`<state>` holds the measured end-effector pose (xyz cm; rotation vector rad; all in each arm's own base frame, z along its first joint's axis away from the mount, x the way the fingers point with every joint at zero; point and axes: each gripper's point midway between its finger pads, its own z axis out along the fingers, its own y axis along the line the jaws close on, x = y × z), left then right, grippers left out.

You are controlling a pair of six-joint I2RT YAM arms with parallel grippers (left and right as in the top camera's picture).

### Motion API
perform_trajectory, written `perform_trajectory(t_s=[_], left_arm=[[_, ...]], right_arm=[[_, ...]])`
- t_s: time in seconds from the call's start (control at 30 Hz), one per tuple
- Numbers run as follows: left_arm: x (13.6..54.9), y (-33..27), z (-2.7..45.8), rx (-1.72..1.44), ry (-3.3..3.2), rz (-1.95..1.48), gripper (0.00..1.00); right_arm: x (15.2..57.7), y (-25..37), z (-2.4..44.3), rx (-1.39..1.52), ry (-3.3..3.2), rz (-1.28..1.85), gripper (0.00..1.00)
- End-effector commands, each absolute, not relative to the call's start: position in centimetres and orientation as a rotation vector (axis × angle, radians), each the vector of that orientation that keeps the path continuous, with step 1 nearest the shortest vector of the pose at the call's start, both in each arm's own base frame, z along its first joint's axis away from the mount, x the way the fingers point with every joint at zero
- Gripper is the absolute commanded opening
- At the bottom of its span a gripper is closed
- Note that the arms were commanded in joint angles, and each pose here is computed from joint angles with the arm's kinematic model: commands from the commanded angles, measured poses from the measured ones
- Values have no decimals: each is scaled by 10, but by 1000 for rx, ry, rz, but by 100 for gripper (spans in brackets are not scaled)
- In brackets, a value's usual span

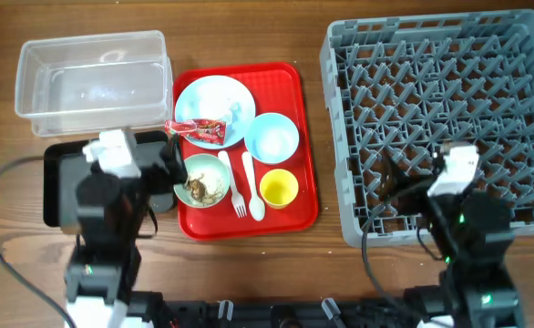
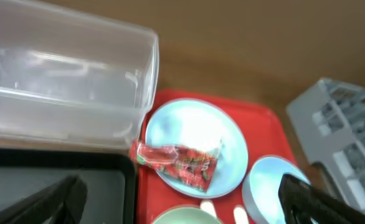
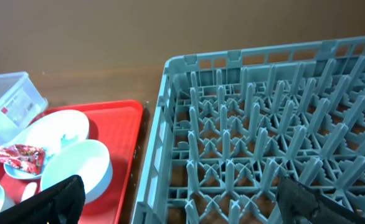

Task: Sort waste into correct bins and load items into the dishwasher rack
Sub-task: 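Reach the left gripper to the red wrapper on the blue plate, then grasp the red wrapper and drop it into the clear plastic bin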

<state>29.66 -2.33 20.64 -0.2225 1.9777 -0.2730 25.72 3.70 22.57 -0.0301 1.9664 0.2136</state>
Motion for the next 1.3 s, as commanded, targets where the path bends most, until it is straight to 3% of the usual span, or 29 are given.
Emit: perform_trajectory(t_s=[0.0,0.13,0.33,0.47,0.67,0.77,0.83,0.87,1.0,1.1,1.27], left_arm=[[340,-26,223,-241,2177,-258,100],[370,-28,218,-275,2399,-233,100],[444,-72,219,-81,2220,-340,100],[476,-114,163,50,2252,-313,100],[474,-111,37,35,2509,-147,87],[465,-109,27,37,2557,-135,46],[464,-109,30,37,2557,-136,6],[467,-109,40,36,2532,-142,4],[495,-86,162,-58,2253,-84,4],[493,-37,213,-188,2133,14,4],[491,49,206,-378,2130,122,20]], right_arm=[[271,36,232,-80,2120,161,100],[282,38,217,-78,2286,161,100],[284,38,218,-76,2280,164,100],[284,38,218,-76,2281,164,100],[284,38,218,-76,2281,164,100],[284,38,218,-75,2281,164,100],[284,38,218,-75,2281,164,100],[284,38,218,-75,2281,164,100],[284,38,218,-75,2281,164,100],[284,38,218,-75,2281,164,100],[284,38,218,-75,2281,164,100]])
